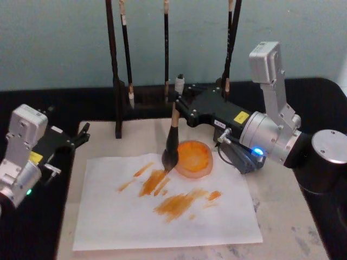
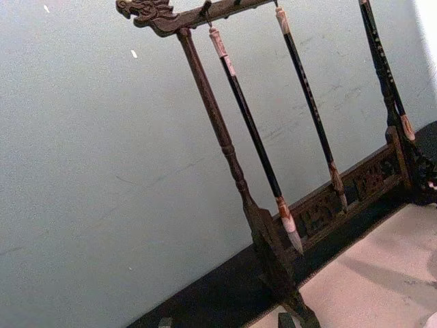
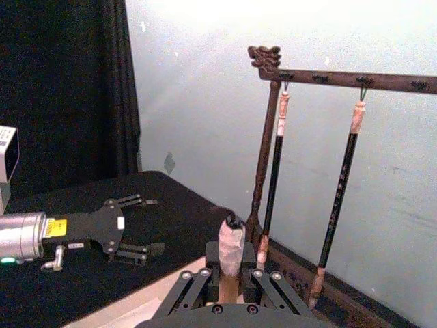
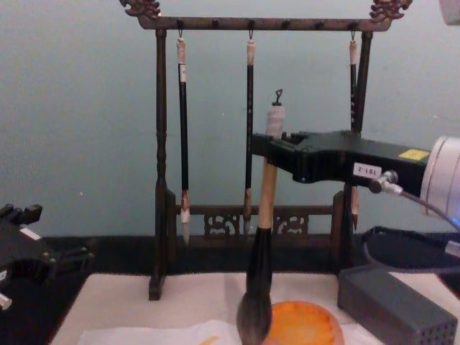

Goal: Pick up the brush from the inkstone, write on the paper, then place the brush back to its original position.

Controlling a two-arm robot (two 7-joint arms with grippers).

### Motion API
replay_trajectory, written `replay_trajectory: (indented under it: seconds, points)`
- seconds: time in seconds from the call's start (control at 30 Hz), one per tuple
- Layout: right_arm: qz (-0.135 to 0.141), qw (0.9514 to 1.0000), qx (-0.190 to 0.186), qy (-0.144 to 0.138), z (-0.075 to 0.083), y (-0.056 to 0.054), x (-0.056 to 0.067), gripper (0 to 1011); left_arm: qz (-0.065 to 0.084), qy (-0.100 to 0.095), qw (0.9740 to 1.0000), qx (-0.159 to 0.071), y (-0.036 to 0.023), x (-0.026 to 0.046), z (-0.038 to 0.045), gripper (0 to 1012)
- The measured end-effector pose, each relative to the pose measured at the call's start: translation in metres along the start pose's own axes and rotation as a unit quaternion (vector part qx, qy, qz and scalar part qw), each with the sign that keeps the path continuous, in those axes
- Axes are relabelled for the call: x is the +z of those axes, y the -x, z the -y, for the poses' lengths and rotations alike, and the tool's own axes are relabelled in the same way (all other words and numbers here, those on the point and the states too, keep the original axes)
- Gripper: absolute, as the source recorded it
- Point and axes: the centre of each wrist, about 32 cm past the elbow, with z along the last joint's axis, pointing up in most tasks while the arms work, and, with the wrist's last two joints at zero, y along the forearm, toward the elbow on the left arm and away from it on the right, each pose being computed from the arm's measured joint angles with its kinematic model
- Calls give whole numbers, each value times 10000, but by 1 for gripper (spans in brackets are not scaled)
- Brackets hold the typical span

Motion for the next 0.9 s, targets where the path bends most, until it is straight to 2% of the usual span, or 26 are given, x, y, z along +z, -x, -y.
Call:
replay_trajectory:
  seconds: [0.53, 0.9]
  points:
    - [114, 9997, -101, -211, 16, 16, 156, 189, 0, 0, 10000, 0, 0, 0, 0, 1001]
    - [-155, 9990, -364, -210, 32, -54, 198, 189, 0, 0, 10000, 0, 0, 0, 0, 1001]
